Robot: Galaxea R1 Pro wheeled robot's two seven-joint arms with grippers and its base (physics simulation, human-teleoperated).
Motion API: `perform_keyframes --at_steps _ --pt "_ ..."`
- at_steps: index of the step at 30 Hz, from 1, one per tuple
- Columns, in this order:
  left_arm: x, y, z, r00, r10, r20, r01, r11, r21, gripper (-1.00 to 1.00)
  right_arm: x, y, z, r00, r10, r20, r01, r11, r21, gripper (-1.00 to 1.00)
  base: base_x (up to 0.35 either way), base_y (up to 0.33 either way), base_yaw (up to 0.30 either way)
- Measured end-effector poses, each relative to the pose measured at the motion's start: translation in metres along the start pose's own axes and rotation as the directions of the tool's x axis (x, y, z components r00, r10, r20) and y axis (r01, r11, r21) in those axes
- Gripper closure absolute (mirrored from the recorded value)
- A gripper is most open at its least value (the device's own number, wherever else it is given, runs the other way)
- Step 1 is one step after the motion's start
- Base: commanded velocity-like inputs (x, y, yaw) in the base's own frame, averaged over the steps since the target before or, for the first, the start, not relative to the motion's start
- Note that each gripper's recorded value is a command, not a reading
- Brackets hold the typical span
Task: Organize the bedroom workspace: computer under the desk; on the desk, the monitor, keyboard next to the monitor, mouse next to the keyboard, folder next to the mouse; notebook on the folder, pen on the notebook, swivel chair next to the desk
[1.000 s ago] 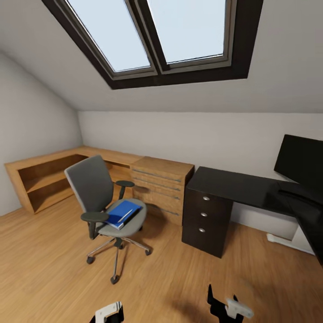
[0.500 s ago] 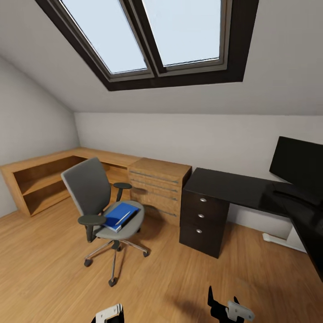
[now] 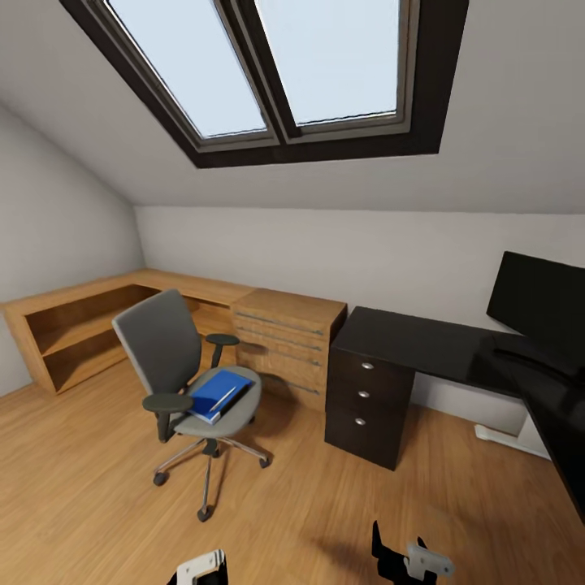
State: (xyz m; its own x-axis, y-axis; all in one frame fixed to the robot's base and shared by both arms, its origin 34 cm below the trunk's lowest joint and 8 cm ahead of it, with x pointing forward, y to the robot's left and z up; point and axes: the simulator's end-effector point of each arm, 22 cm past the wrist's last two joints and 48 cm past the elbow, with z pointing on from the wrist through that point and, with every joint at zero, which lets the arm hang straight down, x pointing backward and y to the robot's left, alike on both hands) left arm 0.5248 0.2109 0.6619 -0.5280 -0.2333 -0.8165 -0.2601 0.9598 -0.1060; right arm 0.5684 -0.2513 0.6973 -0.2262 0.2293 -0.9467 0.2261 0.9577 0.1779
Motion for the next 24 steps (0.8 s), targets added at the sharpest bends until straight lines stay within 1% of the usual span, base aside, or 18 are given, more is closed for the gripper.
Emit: perform_keyframes --at_steps 2,3,4,5,7,8,10,11,12,13,14,15,16,17,18,20,22,24 --pt "-0.006 -0.008 -0.002 1.0 -0.003 -0.007 0.004 1.0 0.011 -1.0 -0.007 0.002 0.002 1.0 0.002 0.009 -0.002 1.0 -0.003 -1.0 0.0 0.0 0.0" --pt "-0.014 -0.018 -0.003 1.0 -0.009 -0.01 0.009 1.0 0.025 -1.0 -0.015 0.006 0.006 1.0 0.007 0.023 -0.007 1.0 -0.008 -1.0 0.0 0.0 0.0" --pt "-0.021 -0.023 -0.003 1.0 -0.012 -0.011 0.012 0.999 0.031 -1.0 -0.02 0.008 0.008 0.999 0.013 0.031 -0.012 1.0 -0.01 -1.0 0.0 0.0 0.0" --pt "-0.034 -0.031 -0.004 1.0 -0.016 -0.012 0.017 0.999 0.04 -1.0 -0.032 0.012 0.015 0.999 0.021 0.049 -0.021 1.0 -0.017 -1.0 0.0 0.0 0.0" --pt "-0.05 -0.039 -0.006 1.0 -0.021 -0.013 0.021 0.999 0.045 -1.0 -0.046 0.013 0.023 0.997 0.031 0.065 -0.03 0.999 -0.02 -1.0 0.0 0.0 0.0" --pt "-0.063 -0.044 -0.008 1.0 -0.02 -0.02 0.02 0.999 0.044 -1.0 -0.061 0.011 0.033 0.996 0.037 0.076 -0.036 0.999 -0.016 -1.0 0.0 0.0 0.0" --pt "-0.077 -0.049 -0.012 0.999 -0.021 -0.027 0.022 0.999 0.042 -1.0 -0.079 0.007 0.046 0.996 0.042 0.081 -0.042 0.999 -0.009 -1.0 0.0 0.0 0.0" --pt "-0.087 -0.054 -0.015 0.999 -0.018 -0.038 0.02 0.999 0.043 -1.0 -0.097 0.004 0.061 0.996 0.048 0.077 -0.048 0.999 -0.001 -1.0 0.0 0.0 0.0" --pt "-0.096 -0.059 -0.019 0.999 -0.009 -0.051 0.012 0.999 0.047 -1.0 -0.116 0.003 0.075 0.996 0.055 0.065 -0.055 0.998 0.003 -1.0 0.0 0.0 0.0" --pt "-0.117 -0.07 -0.021 0.998 0.006 -0.061 -0.002 0.998 0.064 -1.0 -0.138 -0.004 0.096 0.998 0.06 -0.004 -0.06 0.998 0.025 -1.0 0.0 0.0 0.0" --pt "-0.14 -0.079 -0.021 0.999 0.003 -0.039 0.0 0.997 0.079 -1.0 -0.169 0.0 0.108 0.998 0.055 -0.008 -0.055 0.998 0.018 -1.0 0.0 0.0 0.0" --pt "-0.153 -0.083 -0.021 1.0 0.0 -0.026 0.002 0.996 0.087 -1.0 -0.176 -0.001 0.111 0.998 0.052 -0.025 -0.052 0.998 0.023 -1.0 0.0 0.0 0.0" --pt "-0.176 -0.091 -0.022 1.0 -0.007 0.003 0.007 0.995 0.103 -1.0 -0.19 -0.001 0.116 0.998 0.044 -0.054 -0.042 0.999 0.029 -1.0 0.0 0.0 0.0" --pt "-0.187 -0.095 -0.023 1.0 -0.013 0.017 0.011 0.994 0.11 -1.0 -0.197 0.0 0.117 0.997 0.042 -0.07 -0.04 0.999 0.031 -1.0 0.0 0.0 0.0" --pt "-0.202 -0.101 -0.025 0.999 -0.017 0.036 0.012 0.993 0.121 -1.0 -0.204 0.001 0.119 0.994 0.038 -0.1 -0.034 0.999 0.035 -1.0 0.0 0.0 0.0" --pt "-0.214 -0.105 -0.028 0.999 -0.018 0.049 0.012 0.992 0.128 -1.0 -0.211 0.003 0.119 0.991 0.033 -0.127 -0.028 0.999 0.042 -1.0 0.0 0.0 0.0" --pt "-0.213 -0.103 -0.026 0.999 -0.01 0.038 0.005 0.993 0.122 -1.0 -0.215 0.003 0.118 0.988 0.028 -0.149 -0.021 0.998 0.051 -1.0 0.0 0.0 0.0" --pt "-0.213 -0.102 -0.026 0.999 -0.006 0.032 0.002 0.993 0.119 -1.0 -0.217 0.003 0.117 0.987 0.027 -0.156 -0.019 0.998 0.054 -1.0 0.0 0.0 0.0"
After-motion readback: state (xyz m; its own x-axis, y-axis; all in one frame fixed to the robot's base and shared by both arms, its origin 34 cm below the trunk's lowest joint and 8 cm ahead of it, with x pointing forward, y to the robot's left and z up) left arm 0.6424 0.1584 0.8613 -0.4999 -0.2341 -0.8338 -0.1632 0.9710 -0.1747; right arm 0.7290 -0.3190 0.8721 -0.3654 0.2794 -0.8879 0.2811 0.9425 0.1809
